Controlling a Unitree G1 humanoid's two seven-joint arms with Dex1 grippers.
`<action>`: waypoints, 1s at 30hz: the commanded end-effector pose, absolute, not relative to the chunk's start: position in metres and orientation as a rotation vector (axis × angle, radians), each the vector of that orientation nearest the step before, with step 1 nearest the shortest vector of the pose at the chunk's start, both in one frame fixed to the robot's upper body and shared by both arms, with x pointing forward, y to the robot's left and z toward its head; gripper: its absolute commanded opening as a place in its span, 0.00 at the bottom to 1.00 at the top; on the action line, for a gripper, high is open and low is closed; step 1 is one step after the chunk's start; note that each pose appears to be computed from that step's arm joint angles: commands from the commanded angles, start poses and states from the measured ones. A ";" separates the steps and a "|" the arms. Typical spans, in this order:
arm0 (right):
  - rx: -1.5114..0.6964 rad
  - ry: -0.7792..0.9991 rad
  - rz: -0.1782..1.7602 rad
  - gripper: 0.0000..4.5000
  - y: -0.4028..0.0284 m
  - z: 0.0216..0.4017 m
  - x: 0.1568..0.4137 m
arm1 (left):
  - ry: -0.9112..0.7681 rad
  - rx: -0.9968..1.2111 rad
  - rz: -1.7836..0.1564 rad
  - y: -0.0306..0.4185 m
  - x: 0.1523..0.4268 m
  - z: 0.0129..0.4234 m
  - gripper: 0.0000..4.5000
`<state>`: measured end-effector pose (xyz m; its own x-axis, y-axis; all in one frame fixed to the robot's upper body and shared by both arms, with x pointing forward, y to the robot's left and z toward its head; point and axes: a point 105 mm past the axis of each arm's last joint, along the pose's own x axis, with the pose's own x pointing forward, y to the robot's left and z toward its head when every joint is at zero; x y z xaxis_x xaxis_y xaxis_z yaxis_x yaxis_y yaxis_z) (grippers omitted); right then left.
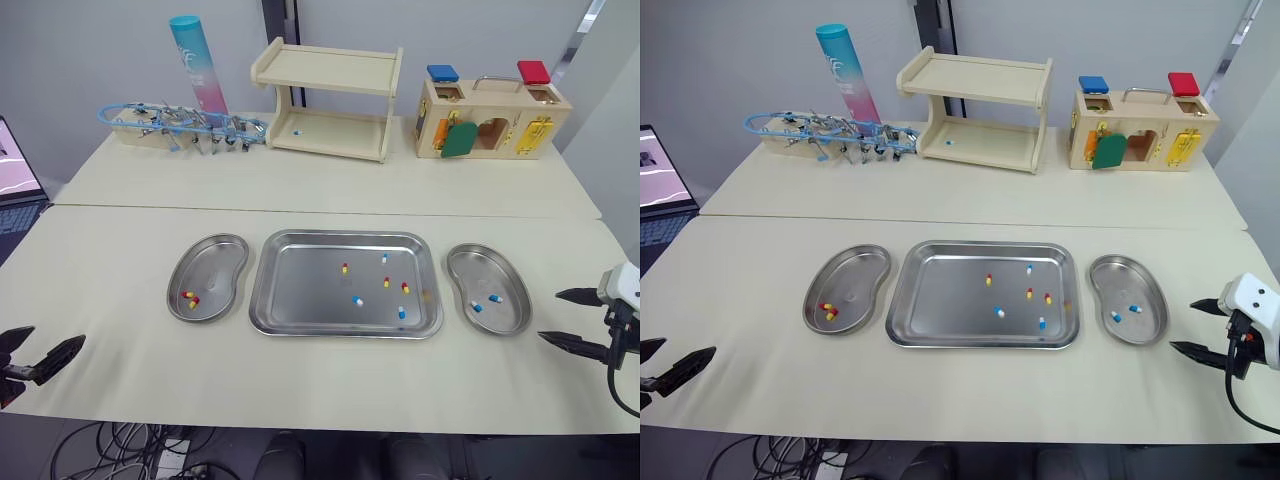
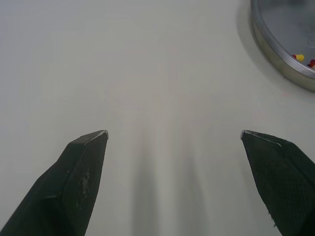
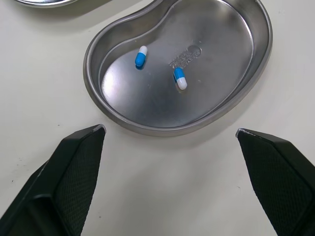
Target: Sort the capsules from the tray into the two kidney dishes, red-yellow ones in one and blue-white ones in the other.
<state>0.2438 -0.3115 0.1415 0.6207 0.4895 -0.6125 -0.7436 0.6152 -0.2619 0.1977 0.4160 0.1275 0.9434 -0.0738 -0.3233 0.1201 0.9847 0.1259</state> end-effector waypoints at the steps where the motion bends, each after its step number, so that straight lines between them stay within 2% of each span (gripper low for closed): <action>1: -0.579 0.470 0.769 1.00 -0.304 0.158 0.248 | 0.256 0.204 -0.190 0.398 0.216 0.155 0.99; 9: -0.571 0.430 0.787 1.00 -0.293 0.166 0.246 | 0.223 0.215 -0.346 0.363 0.241 0.168 0.99; 14: -0.571 0.377 0.832 1.00 -0.276 0.178 0.244 | 0.258 0.237 -0.534 0.328 0.242 0.168 0.99; 17: -0.589 0.356 0.871 1.00 -0.263 0.185 0.244 | 0.263 0.247 -0.649 0.306 0.234 0.171 0.99; 22: -0.656 0.300 0.993 1.00 -0.225 0.194 0.250 | 0.344 0.198 -0.878 0.257 0.196 0.161 0.99; 27: -0.645 0.245 1.138 1.00 -0.180 0.198 0.257 | 0.238 0.147 -0.851 0.243 0.192 0.162 0.99; 30: -0.682 0.253 1.221 1.00 -0.164 0.190 0.254 | 0.191 0.161 -0.884 0.233 0.180 0.160 0.99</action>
